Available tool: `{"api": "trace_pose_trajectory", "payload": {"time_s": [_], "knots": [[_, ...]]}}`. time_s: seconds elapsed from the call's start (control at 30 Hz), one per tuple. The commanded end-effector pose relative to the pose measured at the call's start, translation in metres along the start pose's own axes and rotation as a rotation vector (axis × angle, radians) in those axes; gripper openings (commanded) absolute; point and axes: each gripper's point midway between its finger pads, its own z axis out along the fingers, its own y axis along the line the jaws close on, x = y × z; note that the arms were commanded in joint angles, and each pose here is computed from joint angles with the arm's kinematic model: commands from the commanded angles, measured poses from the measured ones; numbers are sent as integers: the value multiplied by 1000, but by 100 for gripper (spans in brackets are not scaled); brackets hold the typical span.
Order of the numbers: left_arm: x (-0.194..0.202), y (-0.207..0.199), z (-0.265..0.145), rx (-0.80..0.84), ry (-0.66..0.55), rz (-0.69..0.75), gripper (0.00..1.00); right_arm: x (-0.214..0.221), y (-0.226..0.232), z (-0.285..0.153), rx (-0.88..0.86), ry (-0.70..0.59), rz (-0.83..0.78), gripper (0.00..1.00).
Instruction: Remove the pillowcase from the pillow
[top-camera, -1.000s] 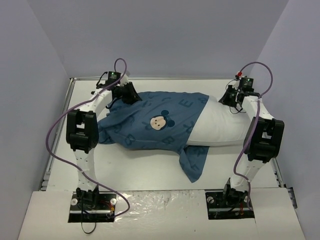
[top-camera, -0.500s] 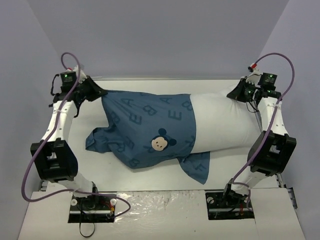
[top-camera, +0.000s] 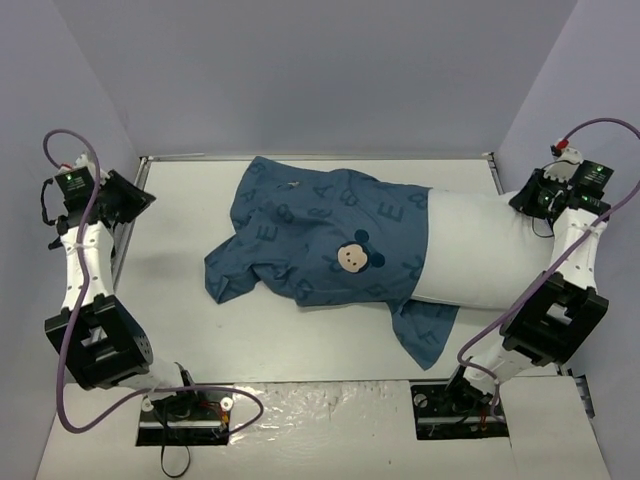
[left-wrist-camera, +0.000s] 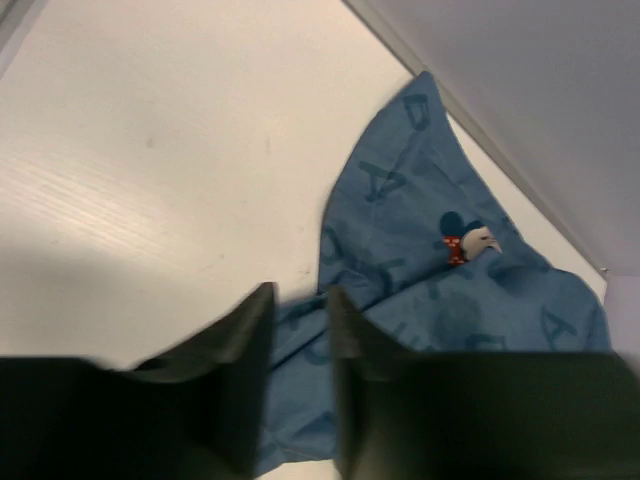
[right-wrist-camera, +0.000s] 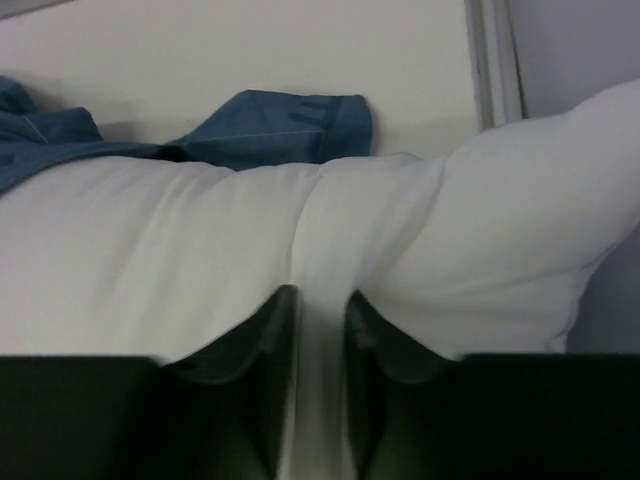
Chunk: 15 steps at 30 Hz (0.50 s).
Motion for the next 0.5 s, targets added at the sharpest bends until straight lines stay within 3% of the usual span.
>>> {"api": "trace_pose_trajectory", "payload": {"time_s": [0.0,0.03,0.07,0.1,0.13,0.2,0.23,0.3,0.4,0.47], "knots": [[18,-62,4,209,52,48,35,4,48,7,-130,30,-165,23],[31,-78,8,255,91,73,50,6,59,10,-156,47,-204,51],[64,-106,13,332,189,122,78,15,72,8,-192,87,-236,60],[79,-121,11,371,222,178,96,14,88,7,-239,83,-333,70],[109,-148,5,440,283,247,94,8,100,-2,-271,60,-377,86],[145,-161,-5,471,339,368,94,-1,109,-12,-279,27,-478,99],[166,-177,-22,517,361,442,94,-8,113,-25,-274,13,-519,100],[184,-171,-32,481,364,564,94,-13,116,-36,-279,17,-579,100],[224,-170,-58,505,391,684,94,11,130,-60,-425,113,-752,100],[244,-154,-65,463,390,741,94,47,140,-83,-592,190,-951,100]]}}
